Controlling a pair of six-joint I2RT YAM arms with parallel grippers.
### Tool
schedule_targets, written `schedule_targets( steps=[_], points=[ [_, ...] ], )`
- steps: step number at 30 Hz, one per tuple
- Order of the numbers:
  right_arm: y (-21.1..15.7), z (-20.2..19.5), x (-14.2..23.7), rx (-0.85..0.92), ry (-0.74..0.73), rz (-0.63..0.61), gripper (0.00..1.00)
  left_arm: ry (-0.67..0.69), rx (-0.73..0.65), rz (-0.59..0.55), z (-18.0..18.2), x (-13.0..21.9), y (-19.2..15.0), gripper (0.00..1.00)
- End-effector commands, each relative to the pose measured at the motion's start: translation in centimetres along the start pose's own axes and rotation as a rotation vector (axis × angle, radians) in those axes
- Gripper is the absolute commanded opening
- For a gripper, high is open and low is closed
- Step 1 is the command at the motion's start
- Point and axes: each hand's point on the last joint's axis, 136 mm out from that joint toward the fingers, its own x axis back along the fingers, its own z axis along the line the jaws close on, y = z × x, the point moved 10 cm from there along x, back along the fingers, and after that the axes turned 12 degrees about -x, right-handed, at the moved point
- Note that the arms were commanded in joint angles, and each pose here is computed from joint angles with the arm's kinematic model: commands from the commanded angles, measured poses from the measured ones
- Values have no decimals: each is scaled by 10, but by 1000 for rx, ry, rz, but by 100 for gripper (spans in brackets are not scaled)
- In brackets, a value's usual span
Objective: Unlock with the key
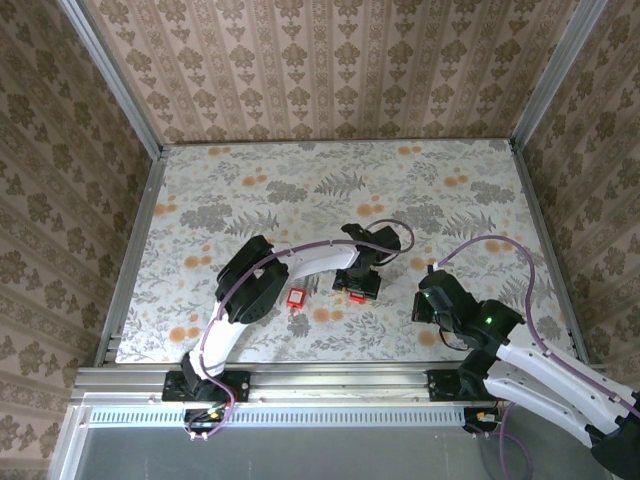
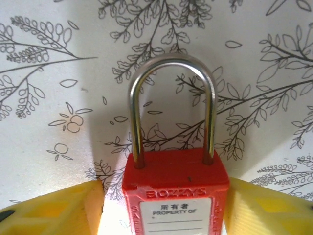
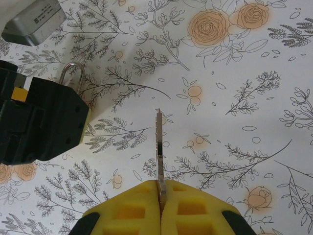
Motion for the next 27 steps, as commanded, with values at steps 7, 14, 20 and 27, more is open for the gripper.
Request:
schedule_targets(
  steps=[7, 14, 20, 27],
  points=[
    [-4, -1, -2, -7, 41, 9, 0, -71, 31, -21, 7, -13, 10, 41],
    [-6, 15, -4, 22, 252, 21, 0, -189, 100, -177, 26, 16, 4, 24],
    [-1, 41, 7, 132, 408, -35, 0, -496, 330, -493, 69, 76, -16, 13],
    [3, 86, 6, 299, 472, -12, 0, -745, 594, -685, 128, 126, -55, 6]
  ],
)
